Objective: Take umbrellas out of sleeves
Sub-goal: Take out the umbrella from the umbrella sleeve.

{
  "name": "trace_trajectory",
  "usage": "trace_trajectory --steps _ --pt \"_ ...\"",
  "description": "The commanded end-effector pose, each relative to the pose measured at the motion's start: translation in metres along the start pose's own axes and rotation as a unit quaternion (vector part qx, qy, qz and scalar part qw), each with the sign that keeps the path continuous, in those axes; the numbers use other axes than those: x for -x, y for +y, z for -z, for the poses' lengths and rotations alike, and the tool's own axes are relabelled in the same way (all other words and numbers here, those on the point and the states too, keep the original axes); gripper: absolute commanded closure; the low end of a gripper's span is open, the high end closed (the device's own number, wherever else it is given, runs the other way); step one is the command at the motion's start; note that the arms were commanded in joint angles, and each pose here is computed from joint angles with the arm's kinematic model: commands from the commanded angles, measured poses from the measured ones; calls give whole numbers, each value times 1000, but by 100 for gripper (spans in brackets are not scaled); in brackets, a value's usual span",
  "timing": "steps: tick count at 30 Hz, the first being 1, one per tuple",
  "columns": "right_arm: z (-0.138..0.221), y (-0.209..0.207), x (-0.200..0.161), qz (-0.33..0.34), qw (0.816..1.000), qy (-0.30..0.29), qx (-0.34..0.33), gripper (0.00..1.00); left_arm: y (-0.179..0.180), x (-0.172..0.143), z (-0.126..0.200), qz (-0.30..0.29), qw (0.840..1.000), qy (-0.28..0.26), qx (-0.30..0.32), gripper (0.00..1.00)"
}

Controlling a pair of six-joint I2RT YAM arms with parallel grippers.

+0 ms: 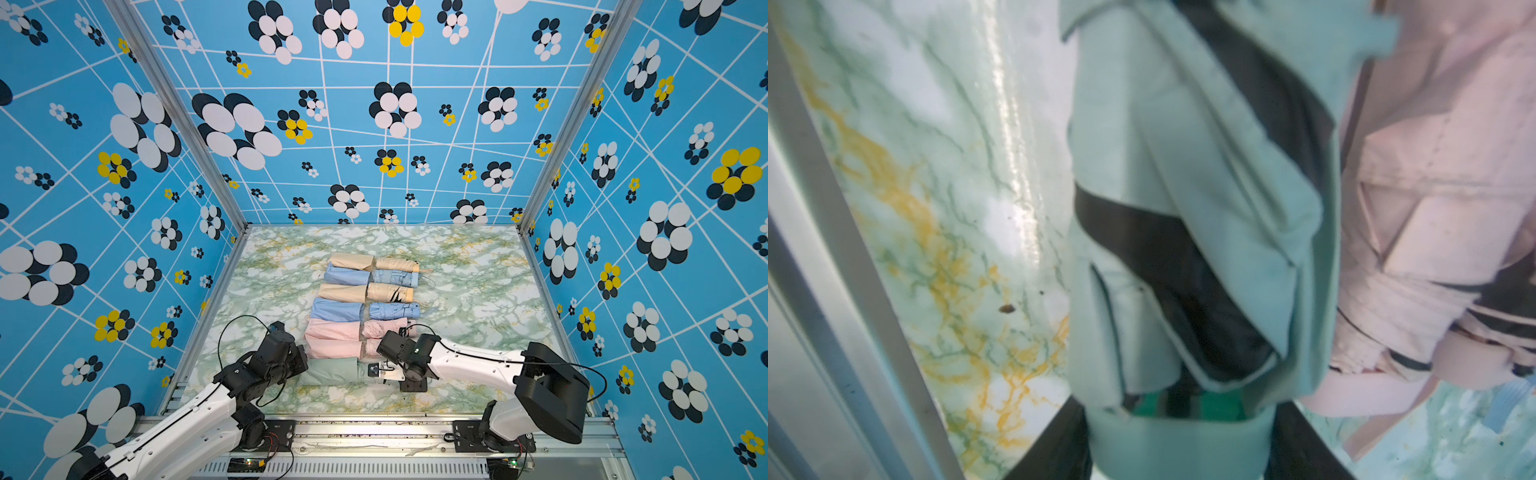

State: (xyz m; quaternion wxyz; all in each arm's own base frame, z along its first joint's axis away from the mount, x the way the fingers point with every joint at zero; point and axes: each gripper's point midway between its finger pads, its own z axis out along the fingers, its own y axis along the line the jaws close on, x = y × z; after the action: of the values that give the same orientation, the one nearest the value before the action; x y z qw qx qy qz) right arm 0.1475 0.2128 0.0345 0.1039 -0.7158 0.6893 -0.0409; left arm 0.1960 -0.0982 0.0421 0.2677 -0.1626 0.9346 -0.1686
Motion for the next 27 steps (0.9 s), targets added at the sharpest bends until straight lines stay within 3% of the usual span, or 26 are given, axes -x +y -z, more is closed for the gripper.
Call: trace_trajectory --steps 1,27 --pt "3 2 -16 7 1000 23 -1 67 3 12 7 -7 1000 -19 17 100" --pt "4 3 -31 13 999 40 -11 66 10 18 12 -13 999 -29 37 100"
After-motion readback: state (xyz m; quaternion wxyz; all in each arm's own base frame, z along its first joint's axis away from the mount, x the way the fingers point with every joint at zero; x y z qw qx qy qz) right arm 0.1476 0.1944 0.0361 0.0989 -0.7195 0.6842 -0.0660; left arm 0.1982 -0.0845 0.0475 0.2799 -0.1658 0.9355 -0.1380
